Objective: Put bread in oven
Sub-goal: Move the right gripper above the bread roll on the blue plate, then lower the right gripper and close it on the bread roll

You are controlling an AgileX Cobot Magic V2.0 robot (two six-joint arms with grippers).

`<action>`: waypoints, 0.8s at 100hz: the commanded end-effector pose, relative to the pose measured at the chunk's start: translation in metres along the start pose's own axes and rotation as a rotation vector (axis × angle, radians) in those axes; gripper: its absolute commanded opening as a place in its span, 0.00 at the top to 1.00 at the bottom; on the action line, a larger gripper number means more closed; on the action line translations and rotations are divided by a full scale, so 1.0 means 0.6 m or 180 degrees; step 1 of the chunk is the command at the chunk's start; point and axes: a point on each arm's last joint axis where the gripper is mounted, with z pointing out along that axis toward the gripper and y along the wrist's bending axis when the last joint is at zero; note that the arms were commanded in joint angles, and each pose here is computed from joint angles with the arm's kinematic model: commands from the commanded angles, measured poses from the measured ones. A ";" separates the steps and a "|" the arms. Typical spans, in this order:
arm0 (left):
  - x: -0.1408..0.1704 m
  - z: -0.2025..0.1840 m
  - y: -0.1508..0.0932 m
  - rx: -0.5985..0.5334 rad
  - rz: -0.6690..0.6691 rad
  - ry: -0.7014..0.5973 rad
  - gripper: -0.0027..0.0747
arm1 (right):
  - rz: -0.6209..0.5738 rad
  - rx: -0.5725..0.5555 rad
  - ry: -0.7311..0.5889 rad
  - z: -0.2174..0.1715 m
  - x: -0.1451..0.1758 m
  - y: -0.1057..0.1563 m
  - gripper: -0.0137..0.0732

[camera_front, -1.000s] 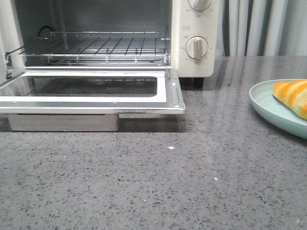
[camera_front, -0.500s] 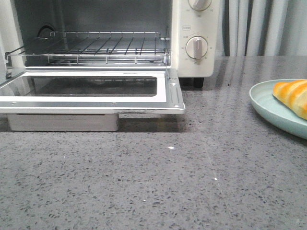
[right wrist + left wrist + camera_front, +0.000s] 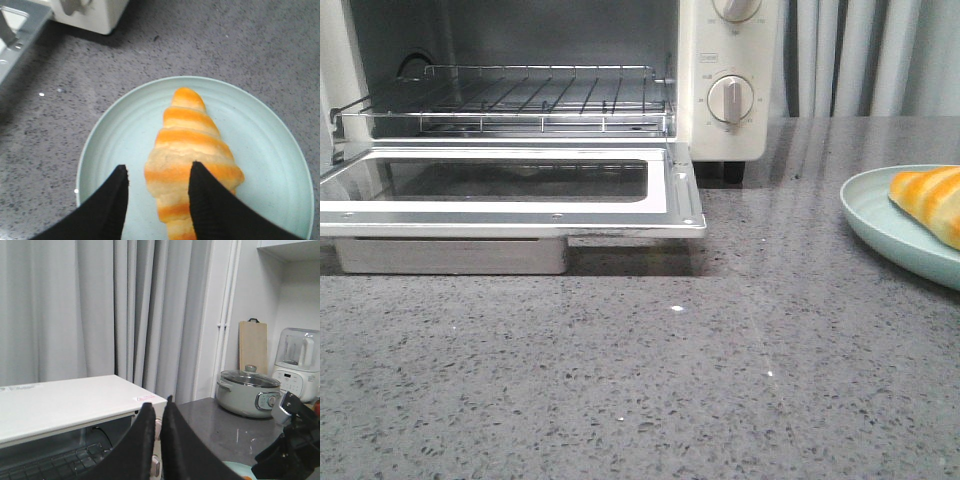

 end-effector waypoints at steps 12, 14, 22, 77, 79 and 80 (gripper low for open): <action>-0.044 0.022 -0.002 -0.0018 0.0081 -0.0154 0.99 | -0.0038 0.0174 -0.0053 0.021 -0.021 -0.015 0.53; -0.046 0.025 -0.002 -0.0007 0.0089 -0.0141 0.99 | -0.0030 0.0188 -0.0029 0.024 -0.021 -0.017 0.52; -0.053 0.033 -0.004 0.0037 0.0121 -0.0107 0.99 | -0.0002 0.0230 0.0028 0.033 -0.020 -0.022 0.45; -0.043 0.055 -0.002 0.0053 0.0113 0.0052 0.99 | 0.0081 0.0436 0.0784 0.092 -0.062 -0.030 0.30; -0.042 0.055 -0.002 0.0057 0.0113 0.0056 0.99 | 0.0084 0.0456 0.0853 0.094 -0.063 -0.031 0.30; -0.042 0.055 -0.002 0.0057 0.0117 0.0056 0.99 | 0.0085 0.0462 0.0873 0.095 -0.064 -0.031 0.30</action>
